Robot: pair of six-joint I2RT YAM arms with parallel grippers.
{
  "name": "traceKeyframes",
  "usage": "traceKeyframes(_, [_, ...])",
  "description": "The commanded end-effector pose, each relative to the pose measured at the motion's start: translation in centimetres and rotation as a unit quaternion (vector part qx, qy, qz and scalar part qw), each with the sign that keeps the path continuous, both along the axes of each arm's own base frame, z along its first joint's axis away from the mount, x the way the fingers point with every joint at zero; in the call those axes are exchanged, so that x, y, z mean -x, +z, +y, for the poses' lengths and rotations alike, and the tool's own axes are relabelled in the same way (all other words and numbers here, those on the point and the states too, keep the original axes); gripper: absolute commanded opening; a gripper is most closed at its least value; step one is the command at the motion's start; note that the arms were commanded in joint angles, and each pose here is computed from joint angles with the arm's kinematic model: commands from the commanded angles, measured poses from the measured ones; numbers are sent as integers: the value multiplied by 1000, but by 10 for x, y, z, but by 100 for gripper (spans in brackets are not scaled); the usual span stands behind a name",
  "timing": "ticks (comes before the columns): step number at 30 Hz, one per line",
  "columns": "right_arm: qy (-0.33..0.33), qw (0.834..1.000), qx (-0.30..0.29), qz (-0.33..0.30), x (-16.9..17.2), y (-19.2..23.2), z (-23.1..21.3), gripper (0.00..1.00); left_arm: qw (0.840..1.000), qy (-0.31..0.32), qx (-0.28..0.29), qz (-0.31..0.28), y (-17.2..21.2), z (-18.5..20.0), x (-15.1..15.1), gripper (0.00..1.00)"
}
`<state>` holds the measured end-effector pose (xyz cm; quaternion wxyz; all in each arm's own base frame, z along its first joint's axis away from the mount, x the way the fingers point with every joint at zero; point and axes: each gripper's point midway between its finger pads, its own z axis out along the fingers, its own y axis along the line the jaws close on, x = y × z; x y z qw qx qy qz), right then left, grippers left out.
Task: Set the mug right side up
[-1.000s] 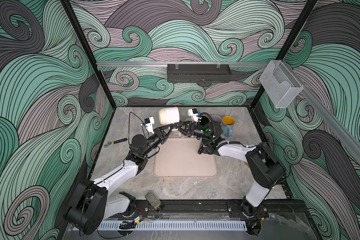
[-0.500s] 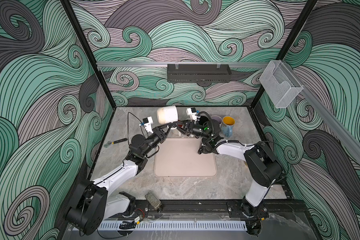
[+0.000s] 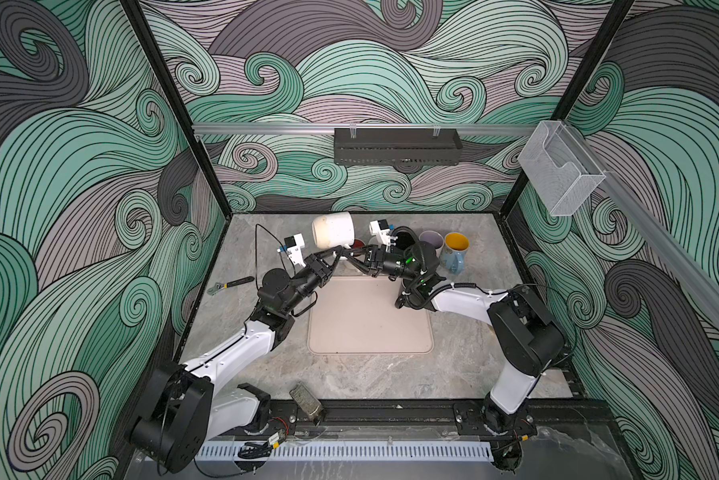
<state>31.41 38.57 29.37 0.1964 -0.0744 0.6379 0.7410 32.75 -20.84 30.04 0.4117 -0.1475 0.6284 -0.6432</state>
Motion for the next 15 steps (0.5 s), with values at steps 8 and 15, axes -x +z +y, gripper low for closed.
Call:
traceKeyframes(8, [25, 999, -33, -33, 13, 27, 8, 0, 995, -64, 21, -76, 38, -18, 15, 0])
traceKeyframes(15, [15, 999, -8, -48, 17, 25, 5, 0, 997, -41, -17, -61, 28, -12, 15, 37])
